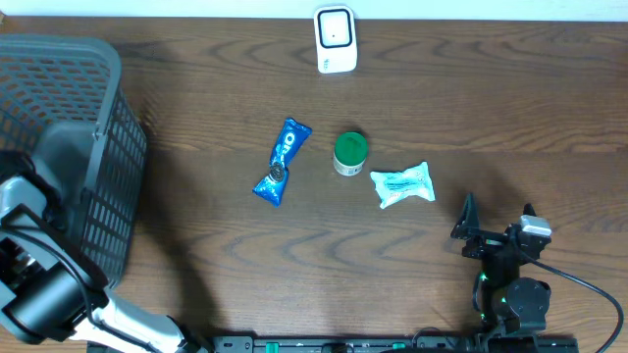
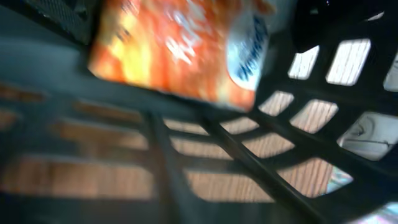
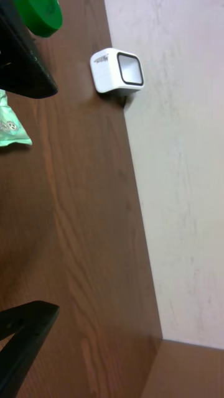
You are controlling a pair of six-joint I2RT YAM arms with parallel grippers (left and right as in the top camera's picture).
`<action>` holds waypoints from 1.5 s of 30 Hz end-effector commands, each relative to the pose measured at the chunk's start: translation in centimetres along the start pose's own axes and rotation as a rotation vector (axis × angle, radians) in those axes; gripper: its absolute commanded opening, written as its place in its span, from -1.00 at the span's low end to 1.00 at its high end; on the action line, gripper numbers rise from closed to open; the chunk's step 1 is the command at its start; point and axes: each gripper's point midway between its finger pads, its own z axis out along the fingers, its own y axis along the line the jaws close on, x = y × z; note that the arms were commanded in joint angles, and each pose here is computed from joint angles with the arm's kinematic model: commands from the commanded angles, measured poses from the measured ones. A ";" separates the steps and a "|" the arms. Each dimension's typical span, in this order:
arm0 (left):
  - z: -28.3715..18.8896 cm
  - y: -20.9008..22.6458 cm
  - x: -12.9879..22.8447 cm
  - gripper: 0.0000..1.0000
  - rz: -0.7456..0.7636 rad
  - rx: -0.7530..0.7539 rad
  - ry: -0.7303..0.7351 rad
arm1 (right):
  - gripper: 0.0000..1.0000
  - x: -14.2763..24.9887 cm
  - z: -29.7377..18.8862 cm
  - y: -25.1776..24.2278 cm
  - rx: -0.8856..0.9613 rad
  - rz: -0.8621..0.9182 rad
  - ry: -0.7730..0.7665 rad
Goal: Scan the item barcode
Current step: 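Reach the left gripper into the basket and grasp the orange Kleenex pack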
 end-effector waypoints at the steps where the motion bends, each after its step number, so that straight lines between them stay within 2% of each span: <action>1: 2.0 1.6 1.5 0.95 0.011 -0.021 0.073 | 0.99 -0.1 0.0 -0.4 0.020 -0.014 -0.005; 7: 4.0 2.0 4.2 0.96 -0.045 0.046 0.197 | 0.98 -0.1 0.0 -0.4 0.020 -0.014 -0.005; 16: 4.9 2.2 5.7 0.99 -0.056 0.062 0.203 | 0.98 -0.1 0.0 -0.4 0.020 -0.014 -0.005; 19: 4.9 2.1 5.6 0.67 -0.058 0.063 0.201 | 0.98 -0.1 0.0 -0.4 0.020 -0.014 -0.005; 22: 4.9 2.0 5.5 0.47 -0.047 0.071 0.194 | 0.98 -0.1 0.0 -0.4 0.020 -0.014 -0.005; 25: 4.9 1.9 5.4 0.38 -0.039 0.074 0.193 | 0.98 -0.1 0.0 -0.4 0.020 -0.014 -0.005; 27: 4.8 1.6 5.6 0.24 -0.036 0.092 0.208 | 0.99 -0.1 0.0 -0.4 0.020 -0.014 -0.005; 29: 4.4 0.9 6.0 0.00 -0.032 0.135 0.238 | 0.98 -0.1 0.0 -0.4 0.020 -0.014 -0.005; 30: 4.1 0.5 6.1 -0.04 -0.037 0.163 0.255 | 0.99 -0.1 0.0 -0.4 0.020 -0.014 -0.005; 34: 1.9 -1.4 5.6 -0.06 -0.071 0.304 0.305 | 0.99 -0.1 0.0 -0.4 0.020 -0.014 -0.005; 38: -2.0 -2.8 3.3 -0.05 -0.119 0.474 0.300 | 0.98 -0.1 0.0 -0.4 0.020 -0.014 -0.005; 42: -8.3 -3.2 -0.3 -0.04 -0.165 0.678 0.225 | 0.99 -0.1 0.0 -0.4 0.020 -0.014 -0.005; 45: -15.2 -2.9 -3.5 -0.02 -0.190 0.887 0.137 | 0.98 -0.1 0.0 -0.4 0.020 -0.014 -0.005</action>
